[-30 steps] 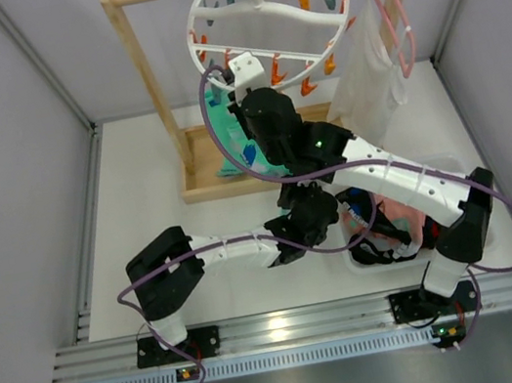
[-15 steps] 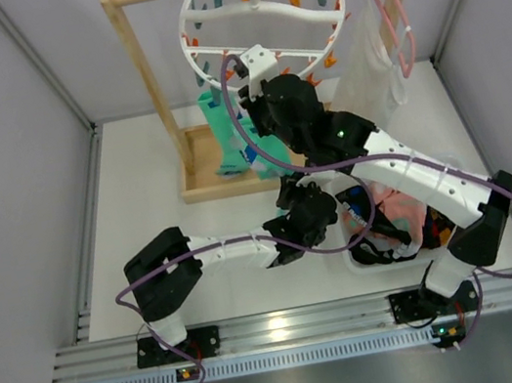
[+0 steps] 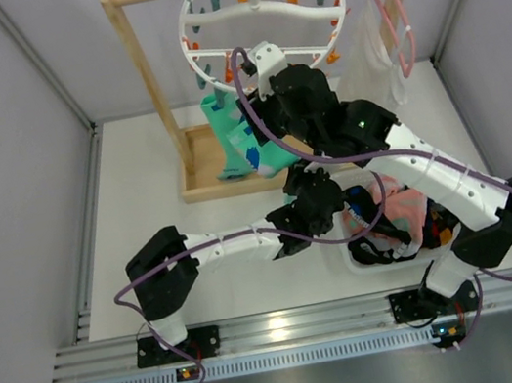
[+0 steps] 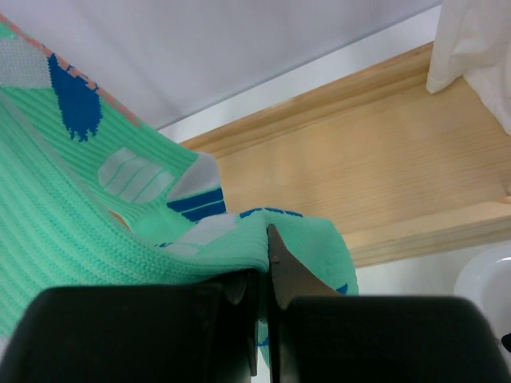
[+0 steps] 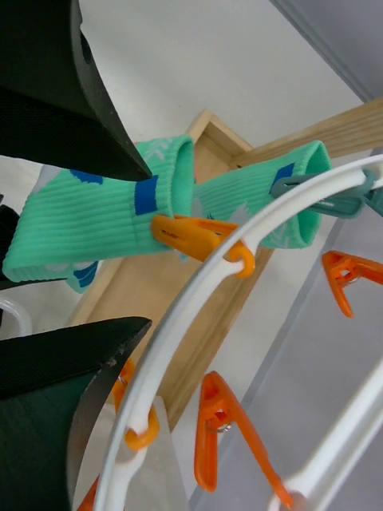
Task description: Remove the socks clipped to the hanger
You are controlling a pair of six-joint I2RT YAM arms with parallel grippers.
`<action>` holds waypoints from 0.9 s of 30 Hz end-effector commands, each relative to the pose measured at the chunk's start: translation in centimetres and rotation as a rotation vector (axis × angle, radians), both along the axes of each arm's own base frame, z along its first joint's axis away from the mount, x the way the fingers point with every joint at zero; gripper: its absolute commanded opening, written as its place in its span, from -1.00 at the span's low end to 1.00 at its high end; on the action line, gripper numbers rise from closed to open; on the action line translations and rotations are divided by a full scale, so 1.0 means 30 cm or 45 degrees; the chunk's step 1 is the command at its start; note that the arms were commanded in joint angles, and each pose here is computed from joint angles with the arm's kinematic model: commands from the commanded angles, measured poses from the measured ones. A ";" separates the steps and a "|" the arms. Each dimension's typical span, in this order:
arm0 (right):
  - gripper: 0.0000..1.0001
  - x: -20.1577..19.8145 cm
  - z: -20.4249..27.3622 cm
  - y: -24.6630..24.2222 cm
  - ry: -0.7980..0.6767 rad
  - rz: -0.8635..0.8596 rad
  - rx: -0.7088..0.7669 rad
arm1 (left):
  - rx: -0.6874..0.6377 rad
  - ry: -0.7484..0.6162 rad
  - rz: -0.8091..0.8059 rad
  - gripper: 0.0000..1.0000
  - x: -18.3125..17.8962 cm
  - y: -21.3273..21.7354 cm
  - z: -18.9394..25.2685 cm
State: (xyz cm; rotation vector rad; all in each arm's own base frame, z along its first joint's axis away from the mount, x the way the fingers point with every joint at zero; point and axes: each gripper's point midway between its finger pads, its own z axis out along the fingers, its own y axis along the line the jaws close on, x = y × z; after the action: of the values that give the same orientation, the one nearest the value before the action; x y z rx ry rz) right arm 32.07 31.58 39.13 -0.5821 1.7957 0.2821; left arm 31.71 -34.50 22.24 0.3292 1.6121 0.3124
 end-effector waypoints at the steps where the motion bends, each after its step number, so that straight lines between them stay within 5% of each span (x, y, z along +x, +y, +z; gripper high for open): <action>1: 0.34 -0.006 0.056 -0.046 0.001 -0.149 0.005 | -0.041 -0.031 -0.040 -1.00 0.014 -0.055 0.047; 10: 0.44 -0.052 0.097 -0.013 -0.132 -0.523 -0.125 | -0.013 -0.038 -0.146 -1.00 -0.018 -0.163 0.061; 27: 0.28 -0.028 0.139 -0.044 -0.389 -0.787 -0.453 | -0.023 -0.045 -0.250 -1.00 -0.035 -0.242 0.082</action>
State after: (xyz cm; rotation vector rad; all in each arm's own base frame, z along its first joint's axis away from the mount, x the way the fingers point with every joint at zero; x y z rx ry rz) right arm 31.42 31.11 41.27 -0.3326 1.6973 -0.4644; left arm 30.59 -40.51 23.42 0.5006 1.5574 0.2026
